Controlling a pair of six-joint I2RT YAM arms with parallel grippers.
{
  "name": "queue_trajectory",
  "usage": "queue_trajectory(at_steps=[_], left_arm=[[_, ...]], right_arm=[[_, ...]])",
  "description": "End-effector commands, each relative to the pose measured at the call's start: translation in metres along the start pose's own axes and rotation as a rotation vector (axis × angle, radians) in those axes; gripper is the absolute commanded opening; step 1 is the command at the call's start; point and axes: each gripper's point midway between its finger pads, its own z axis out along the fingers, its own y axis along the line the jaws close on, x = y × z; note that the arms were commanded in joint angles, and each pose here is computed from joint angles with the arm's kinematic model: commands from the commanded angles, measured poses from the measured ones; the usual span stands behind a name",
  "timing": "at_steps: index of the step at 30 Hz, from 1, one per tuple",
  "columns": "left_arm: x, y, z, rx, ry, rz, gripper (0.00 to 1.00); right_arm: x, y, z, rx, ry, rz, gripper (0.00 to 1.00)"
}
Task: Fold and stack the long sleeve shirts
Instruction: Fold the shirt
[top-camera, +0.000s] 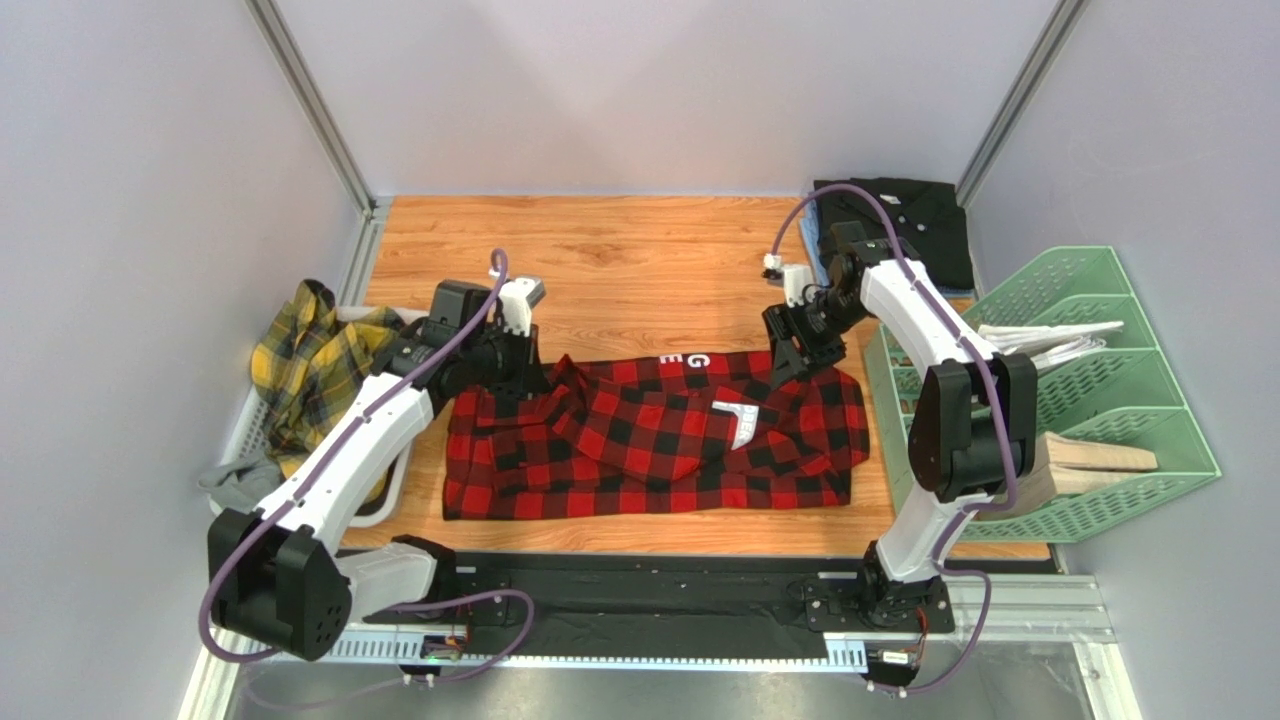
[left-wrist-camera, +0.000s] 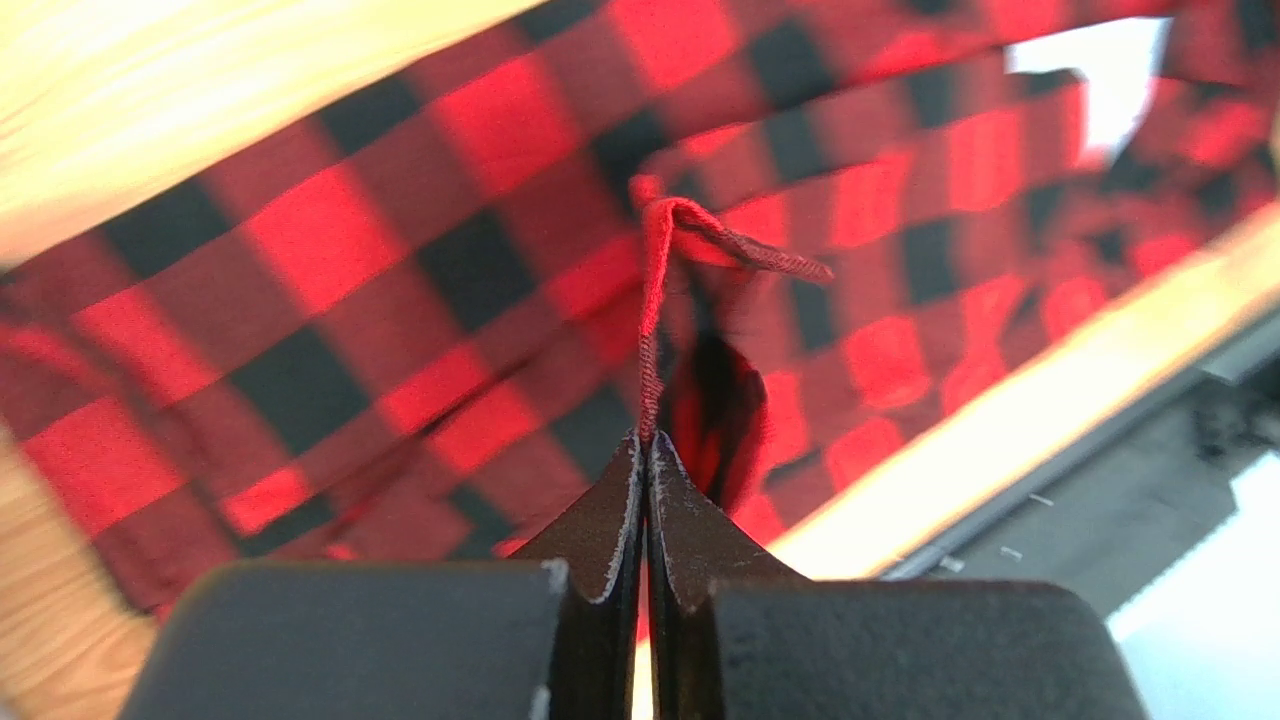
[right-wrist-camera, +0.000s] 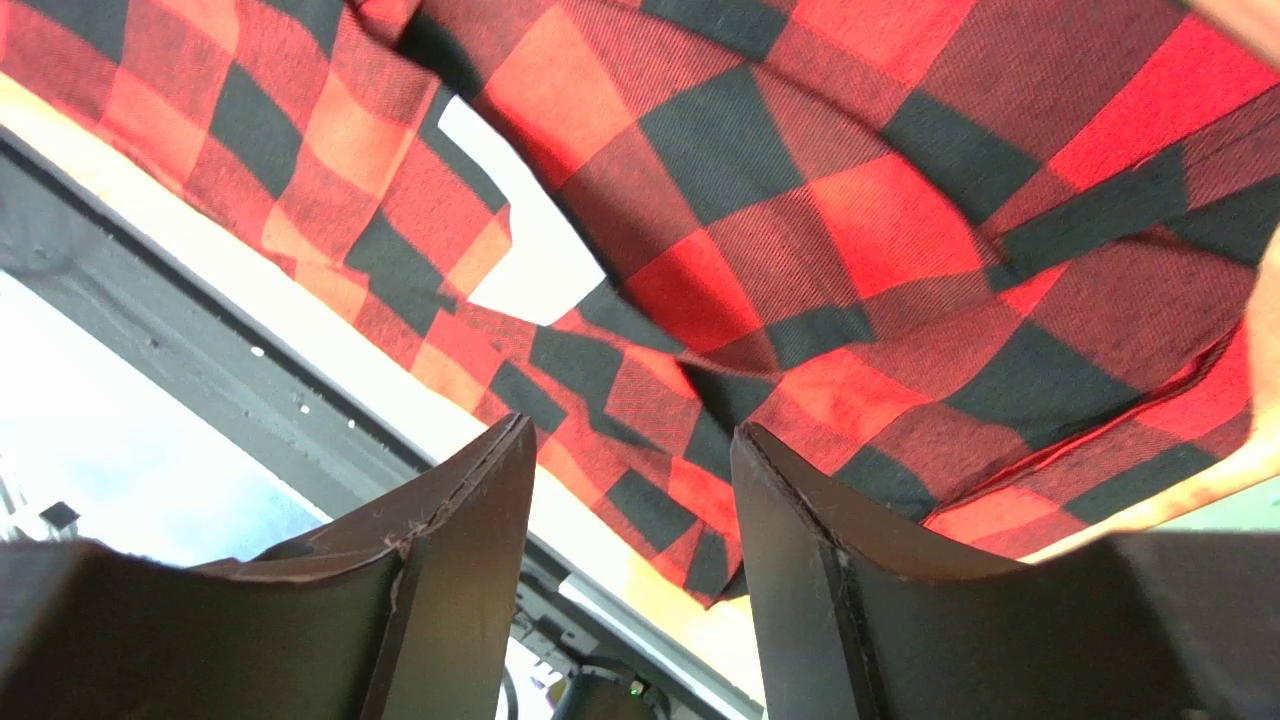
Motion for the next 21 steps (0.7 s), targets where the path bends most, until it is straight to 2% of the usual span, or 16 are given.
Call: queue_trajectory(at_steps=[1, 5, 10, 13, 21], left_arm=[[-0.002, 0.031, 0.009, -0.069, -0.035, 0.045, 0.0], [0.003, 0.049, 0.013, -0.099, -0.05, 0.056, 0.0], [0.028, 0.077, 0.02, -0.203, 0.035, 0.061, 0.0], [0.034, 0.096, 0.017, -0.277, 0.047, 0.033, 0.0], [0.03, 0.107, 0.009, -0.332, 0.068, 0.065, 0.0]], right_arm=[[0.005, 0.019, -0.021, -0.015, -0.035, -0.022, 0.56], [0.017, 0.027, -0.018, -0.034, -0.019, -0.01, 0.55], [0.032, 0.032, -0.01, -0.035, 0.022, 0.004, 0.54], [0.039, 0.032, -0.006, -0.002, 0.038, 0.0, 0.52], [0.044, 0.032, -0.003, 0.018, 0.048, 0.007, 0.51]])
